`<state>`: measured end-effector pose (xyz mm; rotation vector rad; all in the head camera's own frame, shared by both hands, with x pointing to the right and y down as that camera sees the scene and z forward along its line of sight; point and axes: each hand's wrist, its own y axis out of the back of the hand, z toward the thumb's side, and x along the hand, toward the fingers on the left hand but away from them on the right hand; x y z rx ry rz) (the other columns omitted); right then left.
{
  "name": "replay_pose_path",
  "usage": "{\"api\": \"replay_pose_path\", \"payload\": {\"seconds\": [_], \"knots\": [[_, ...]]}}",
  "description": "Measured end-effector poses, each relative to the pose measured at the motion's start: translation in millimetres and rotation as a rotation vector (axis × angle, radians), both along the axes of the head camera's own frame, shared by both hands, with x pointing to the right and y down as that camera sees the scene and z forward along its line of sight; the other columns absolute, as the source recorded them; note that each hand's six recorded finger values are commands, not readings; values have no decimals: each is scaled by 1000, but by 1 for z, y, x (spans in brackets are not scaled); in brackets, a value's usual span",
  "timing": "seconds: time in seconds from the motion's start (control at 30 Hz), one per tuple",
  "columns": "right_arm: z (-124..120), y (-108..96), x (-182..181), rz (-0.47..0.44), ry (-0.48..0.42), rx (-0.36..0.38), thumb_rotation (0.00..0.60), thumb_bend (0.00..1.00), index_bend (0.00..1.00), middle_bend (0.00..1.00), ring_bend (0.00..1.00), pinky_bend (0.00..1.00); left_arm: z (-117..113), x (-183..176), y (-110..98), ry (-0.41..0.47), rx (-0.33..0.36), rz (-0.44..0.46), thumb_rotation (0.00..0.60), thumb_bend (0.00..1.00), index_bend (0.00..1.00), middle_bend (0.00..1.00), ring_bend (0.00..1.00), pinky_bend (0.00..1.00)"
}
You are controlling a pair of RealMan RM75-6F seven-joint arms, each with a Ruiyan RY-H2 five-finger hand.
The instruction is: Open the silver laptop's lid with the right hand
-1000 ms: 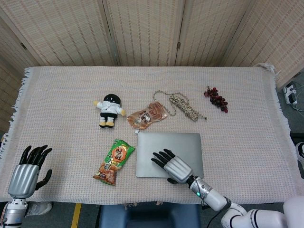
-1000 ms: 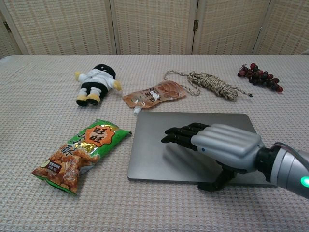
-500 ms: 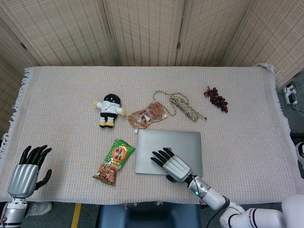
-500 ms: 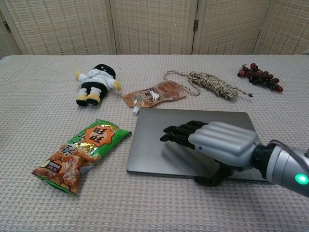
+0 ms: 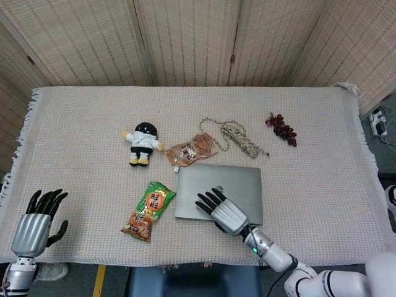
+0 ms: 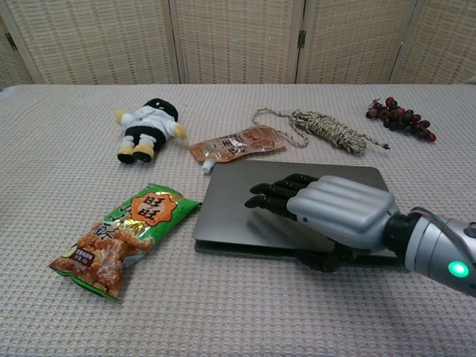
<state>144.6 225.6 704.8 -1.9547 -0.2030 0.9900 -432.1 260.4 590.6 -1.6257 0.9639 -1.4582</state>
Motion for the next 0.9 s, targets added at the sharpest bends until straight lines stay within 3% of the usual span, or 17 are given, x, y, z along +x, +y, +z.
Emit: {"api": "replay_pose_path", "payload": {"seconds": [0.5,0.77,0.9], "knots": [[-8,-22,-16,-51,111,219,600,602,0,0,0,0,11,12,-5,28,0,60,600,460,184,145,141,0],[-13,-37,-29,-58,162,303,600,601,0,0,0,0,17,43,-5,118,-9,205,600,472,281,230,229,68],[-16,-42,-35,-54,165,317,600,602,0,0,0,0,27,68,-1,192,-48,319,600,608,296,238,227,59]]}}
